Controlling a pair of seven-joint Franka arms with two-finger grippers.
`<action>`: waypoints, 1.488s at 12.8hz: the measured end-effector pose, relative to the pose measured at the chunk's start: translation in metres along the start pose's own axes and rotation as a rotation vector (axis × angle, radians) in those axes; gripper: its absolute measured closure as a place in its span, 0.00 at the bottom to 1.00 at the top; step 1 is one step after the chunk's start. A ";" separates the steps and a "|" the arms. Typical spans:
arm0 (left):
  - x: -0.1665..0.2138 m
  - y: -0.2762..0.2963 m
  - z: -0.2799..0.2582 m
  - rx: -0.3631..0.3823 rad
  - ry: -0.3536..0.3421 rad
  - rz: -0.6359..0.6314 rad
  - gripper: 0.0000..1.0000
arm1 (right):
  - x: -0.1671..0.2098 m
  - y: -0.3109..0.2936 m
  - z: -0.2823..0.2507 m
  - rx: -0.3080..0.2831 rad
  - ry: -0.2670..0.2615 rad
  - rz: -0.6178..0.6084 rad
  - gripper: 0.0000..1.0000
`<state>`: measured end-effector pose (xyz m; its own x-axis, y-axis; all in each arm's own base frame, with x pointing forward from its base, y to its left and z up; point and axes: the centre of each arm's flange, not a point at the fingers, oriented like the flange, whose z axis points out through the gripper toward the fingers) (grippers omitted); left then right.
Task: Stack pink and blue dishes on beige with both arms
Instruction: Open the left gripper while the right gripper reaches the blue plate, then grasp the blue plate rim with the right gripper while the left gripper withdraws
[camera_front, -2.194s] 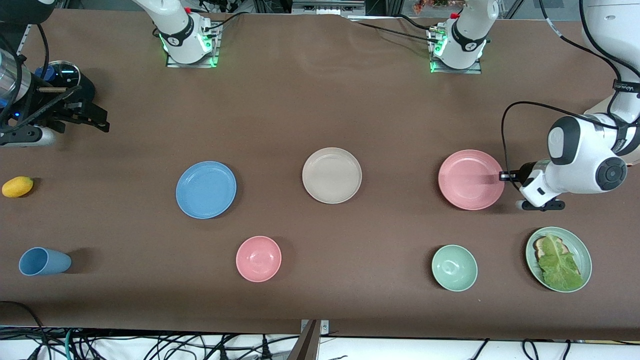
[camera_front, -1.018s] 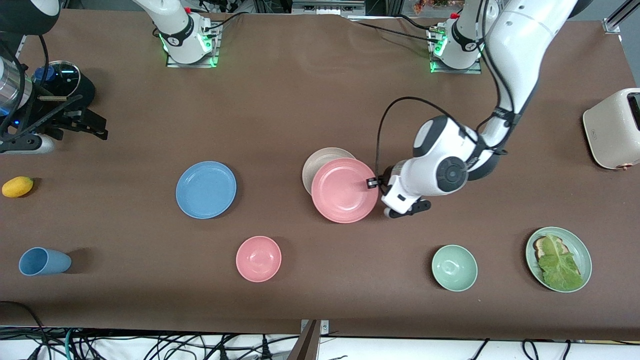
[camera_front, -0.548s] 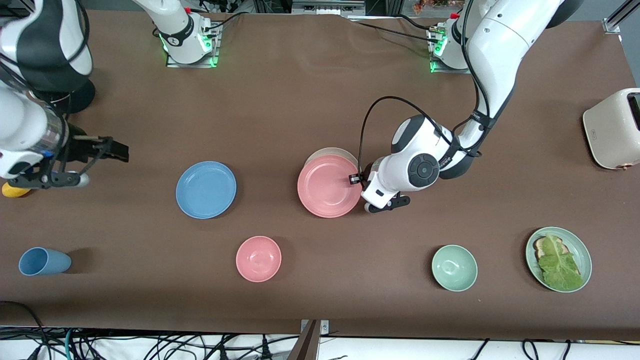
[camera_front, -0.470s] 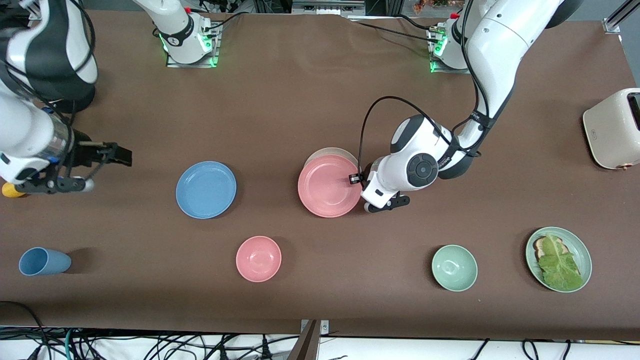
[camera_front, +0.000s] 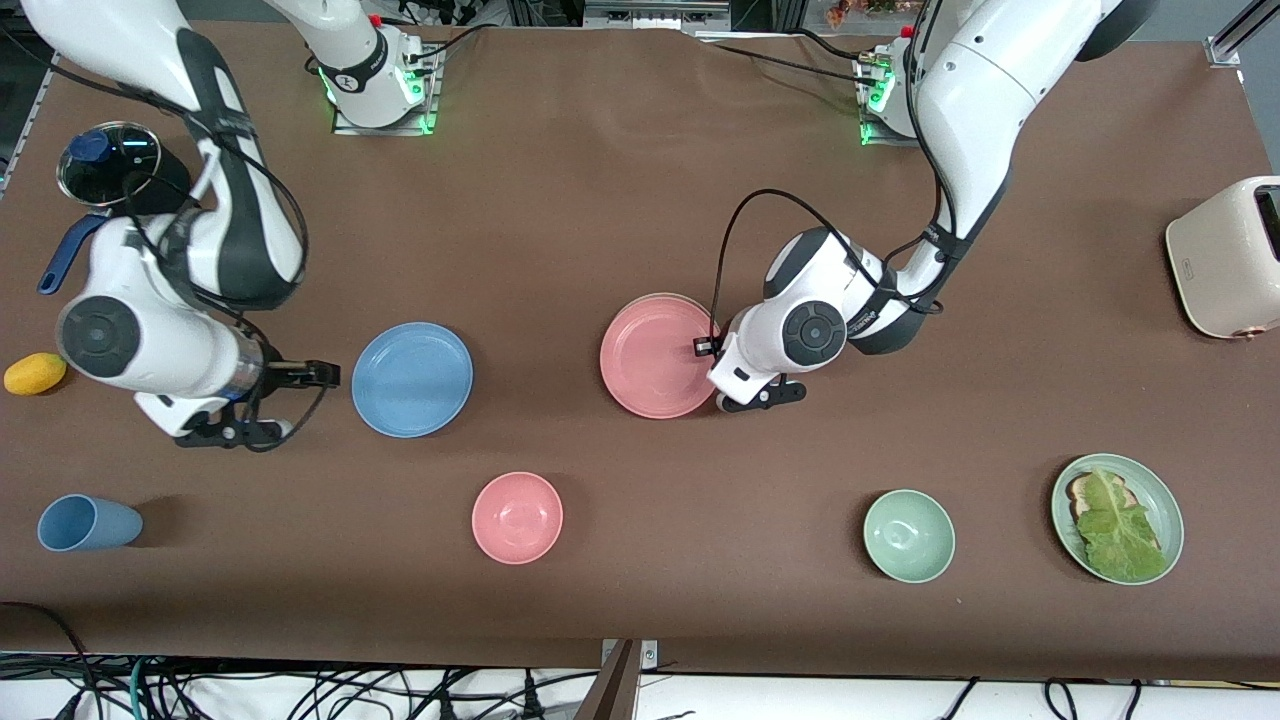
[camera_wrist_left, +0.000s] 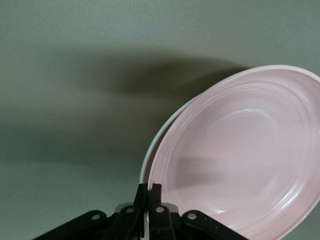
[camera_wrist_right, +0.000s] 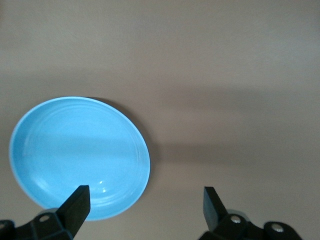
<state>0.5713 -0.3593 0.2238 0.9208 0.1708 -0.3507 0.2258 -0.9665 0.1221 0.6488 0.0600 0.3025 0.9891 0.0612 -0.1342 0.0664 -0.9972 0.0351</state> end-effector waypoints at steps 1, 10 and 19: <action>-0.001 -0.001 0.001 0.003 -0.003 0.000 0.95 | -0.004 -0.004 0.023 0.003 0.016 -0.005 0.00; 0.007 -0.007 -0.009 0.006 0.001 -0.015 0.35 | -0.062 -0.008 0.118 0.012 0.086 -0.010 0.18; 0.067 -0.108 -0.088 -0.017 0.059 -0.067 0.00 | -0.059 -0.013 0.098 0.044 0.107 0.017 0.93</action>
<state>0.6361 -0.2270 0.2687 0.9203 0.2467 -0.3035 0.2928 -0.9491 0.1163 0.5768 0.0650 0.2128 0.9986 0.0462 -0.0276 0.0460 -0.9989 -0.0073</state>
